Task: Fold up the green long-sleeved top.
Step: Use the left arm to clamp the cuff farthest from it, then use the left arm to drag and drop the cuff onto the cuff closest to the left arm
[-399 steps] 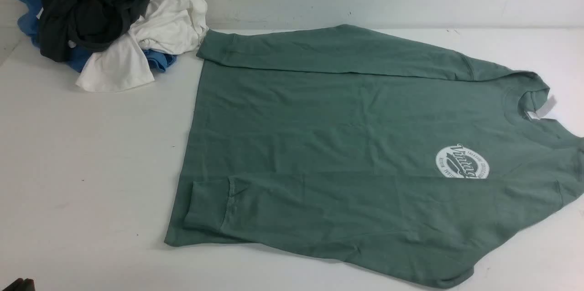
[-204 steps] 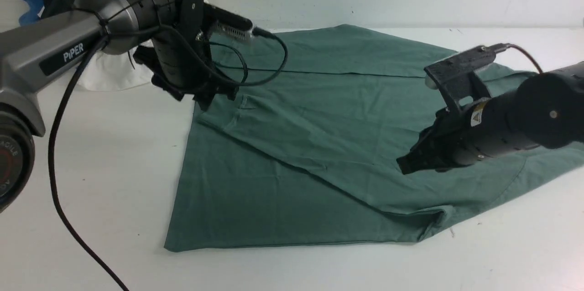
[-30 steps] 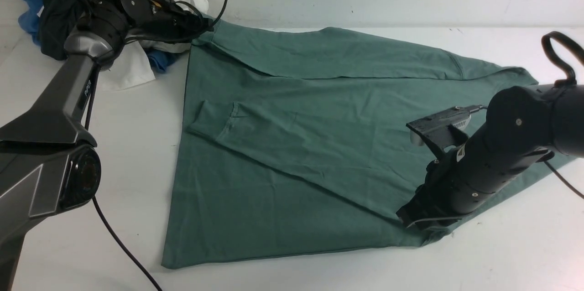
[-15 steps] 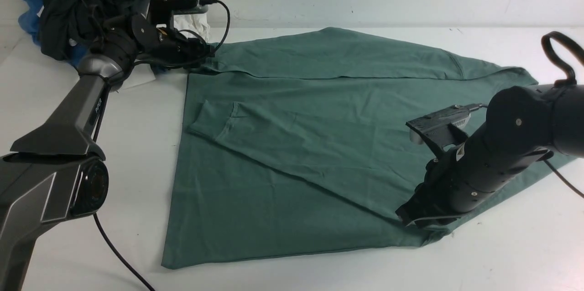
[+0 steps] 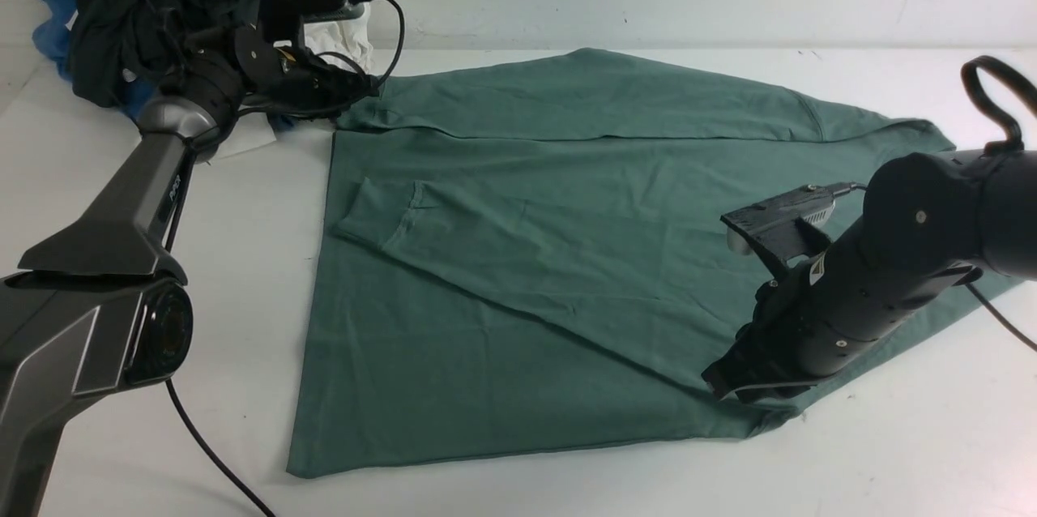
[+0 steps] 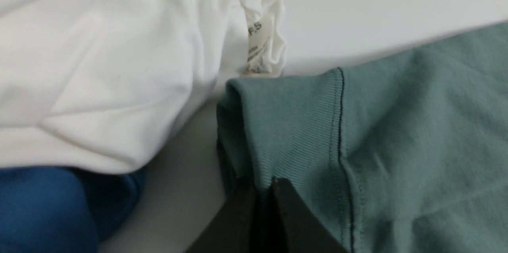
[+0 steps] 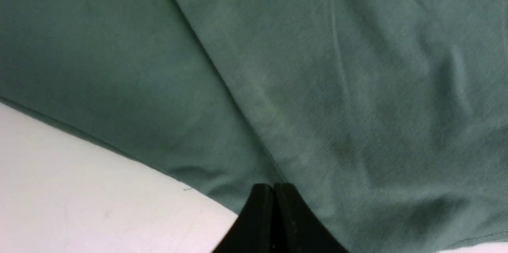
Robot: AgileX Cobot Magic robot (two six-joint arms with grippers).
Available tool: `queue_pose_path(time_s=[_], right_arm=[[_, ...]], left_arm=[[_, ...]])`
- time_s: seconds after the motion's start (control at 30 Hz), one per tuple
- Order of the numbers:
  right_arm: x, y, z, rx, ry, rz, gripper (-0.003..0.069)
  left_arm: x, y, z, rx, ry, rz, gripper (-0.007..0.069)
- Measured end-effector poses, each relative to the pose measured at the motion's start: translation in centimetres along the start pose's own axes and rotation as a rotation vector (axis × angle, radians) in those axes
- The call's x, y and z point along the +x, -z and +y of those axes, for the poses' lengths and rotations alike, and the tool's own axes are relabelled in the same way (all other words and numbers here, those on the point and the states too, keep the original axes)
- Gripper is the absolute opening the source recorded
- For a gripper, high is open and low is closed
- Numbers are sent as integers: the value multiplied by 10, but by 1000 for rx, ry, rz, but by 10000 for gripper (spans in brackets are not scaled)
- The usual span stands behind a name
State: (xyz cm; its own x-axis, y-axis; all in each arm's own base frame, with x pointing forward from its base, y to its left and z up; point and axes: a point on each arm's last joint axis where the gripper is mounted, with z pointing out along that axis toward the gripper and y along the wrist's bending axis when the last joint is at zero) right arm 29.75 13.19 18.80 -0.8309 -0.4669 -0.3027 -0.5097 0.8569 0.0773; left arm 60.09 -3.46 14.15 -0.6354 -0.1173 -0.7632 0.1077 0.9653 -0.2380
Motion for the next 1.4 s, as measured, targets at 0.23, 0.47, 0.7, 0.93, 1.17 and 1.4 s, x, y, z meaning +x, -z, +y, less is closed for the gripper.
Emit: queue_pose_path(time_s=[0.23, 0.47, 0.7, 0.93, 1.17, 1.4], right_arm=[[0, 0, 0, -1, -2, -1, -15], [0, 0, 0, 1, 0, -1, -15], [2, 1, -6, 71, 83, 22, -15], [1, 36, -10, 168, 66, -67, -15], [12, 102, -8, 267, 88, -210, -15], [23, 140, -3, 294, 86, -312, -15]], left_arm=[[-28, 26, -13, 15, -17, -43, 13], [-73, 87, -41, 60, -44, -75, 13], [-85, 157, -67, 109, 4, 177, 13], [-50, 138, -84, 77, 39, 370, 13], [-20, 141, -133, 96, -50, 494, 25], [-64, 248, -194, 48, -237, 268, 38]])
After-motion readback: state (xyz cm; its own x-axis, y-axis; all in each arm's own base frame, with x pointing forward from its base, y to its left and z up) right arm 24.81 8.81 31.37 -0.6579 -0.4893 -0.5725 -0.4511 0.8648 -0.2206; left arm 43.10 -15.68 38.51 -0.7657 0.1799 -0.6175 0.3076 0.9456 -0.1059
